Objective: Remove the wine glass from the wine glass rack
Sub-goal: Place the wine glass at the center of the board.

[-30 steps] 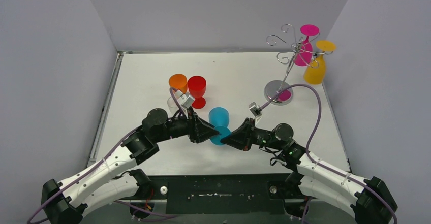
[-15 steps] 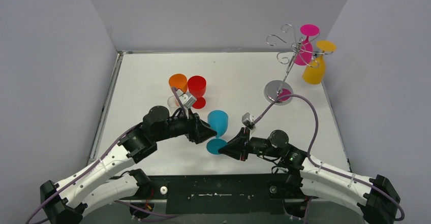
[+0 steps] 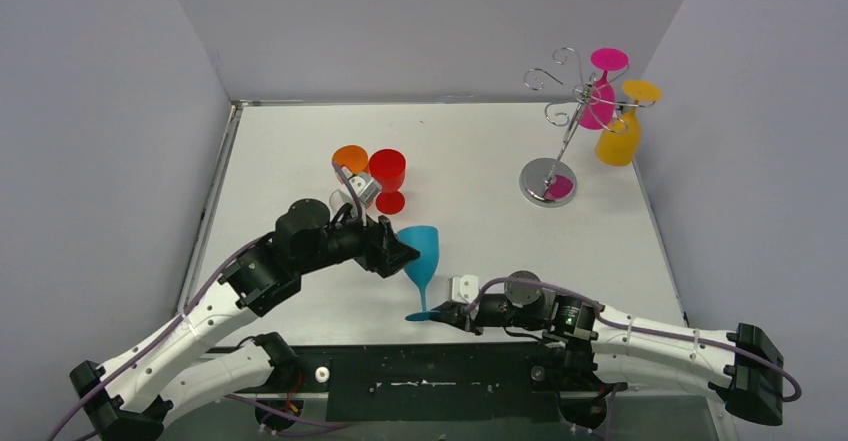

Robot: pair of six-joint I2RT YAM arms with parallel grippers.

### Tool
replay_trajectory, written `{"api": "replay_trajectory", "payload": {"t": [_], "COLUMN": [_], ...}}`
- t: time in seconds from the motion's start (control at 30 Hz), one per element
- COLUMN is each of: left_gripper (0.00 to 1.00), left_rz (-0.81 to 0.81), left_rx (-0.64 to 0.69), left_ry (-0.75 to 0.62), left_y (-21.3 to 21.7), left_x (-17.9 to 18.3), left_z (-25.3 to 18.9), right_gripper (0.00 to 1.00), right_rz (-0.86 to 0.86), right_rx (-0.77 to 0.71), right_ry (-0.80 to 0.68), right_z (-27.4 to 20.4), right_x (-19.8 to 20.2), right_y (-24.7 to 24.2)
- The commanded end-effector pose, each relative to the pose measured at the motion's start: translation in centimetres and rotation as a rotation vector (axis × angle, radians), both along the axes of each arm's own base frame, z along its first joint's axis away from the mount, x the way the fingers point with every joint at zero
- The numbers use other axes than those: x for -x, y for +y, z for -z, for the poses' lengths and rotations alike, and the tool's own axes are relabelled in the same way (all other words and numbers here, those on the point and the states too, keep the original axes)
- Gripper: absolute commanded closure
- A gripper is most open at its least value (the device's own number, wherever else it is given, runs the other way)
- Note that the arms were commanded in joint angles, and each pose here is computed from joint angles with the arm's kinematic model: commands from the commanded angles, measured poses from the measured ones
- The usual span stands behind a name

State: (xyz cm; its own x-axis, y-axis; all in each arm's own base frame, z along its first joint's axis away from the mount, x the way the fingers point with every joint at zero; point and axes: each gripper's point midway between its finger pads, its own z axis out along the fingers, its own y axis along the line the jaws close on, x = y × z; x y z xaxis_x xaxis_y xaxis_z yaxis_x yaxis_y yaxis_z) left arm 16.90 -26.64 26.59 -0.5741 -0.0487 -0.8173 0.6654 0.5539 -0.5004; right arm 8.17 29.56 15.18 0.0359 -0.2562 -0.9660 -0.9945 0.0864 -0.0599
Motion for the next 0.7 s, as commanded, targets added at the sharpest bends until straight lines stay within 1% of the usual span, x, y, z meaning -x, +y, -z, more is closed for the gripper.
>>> {"api": "replay_trajectory", "payload": {"t": [0.0, 0.1, 0.23, 0.33, 0.43, 0.5, 0.67], "left_gripper": [0.31, 0.29, 0.28, 0.28, 0.28, 0.28, 0.28], "left_rz": [0.029, 0.127, 0.083, 0.178, 0.314, 0.383, 0.422], "left_rx": [-0.065, -0.099, -0.165, -0.094, 0.018, 0.07, 0.081], "left_ry": [-0.023, 0.007, 0.083, 0.133, 0.134, 0.117, 0.119], "left_y": [0.9, 1.0, 3.3, 3.0, 1.6, 1.2, 1.2], "left_x": [-0.1, 0.3, -2.3, -2.0, -0.3, 0.8, 1.6], "left_z": [-1.7, -1.8, -0.7, -0.9, -2.2, -3.0, -2.9], "right_gripper": [1.0, 1.0, 1.0, 1.0, 1.0, 1.0, 1.0], "right_rz": [-0.112, -0.153, -0.185, -0.186, -0.203, -0.207, -0.222], "right_rx": [0.072, 0.105, 0.111, 0.106, 0.12, 0.132, 0.134], "right_ry": [-0.326, -0.425, -0.504, -0.53, -0.547, -0.552, -0.561], "right_z": [-1.0, -0.7, -0.7, -1.2, -0.9, -0.8, -0.7], "right_x": [-0.3, -0.1, 0.2, 0.2, 0.3, 0.2, 0.3], "right_y": [0.8, 0.9, 1.1, 1.3, 1.3, 1.3, 1.4]}}
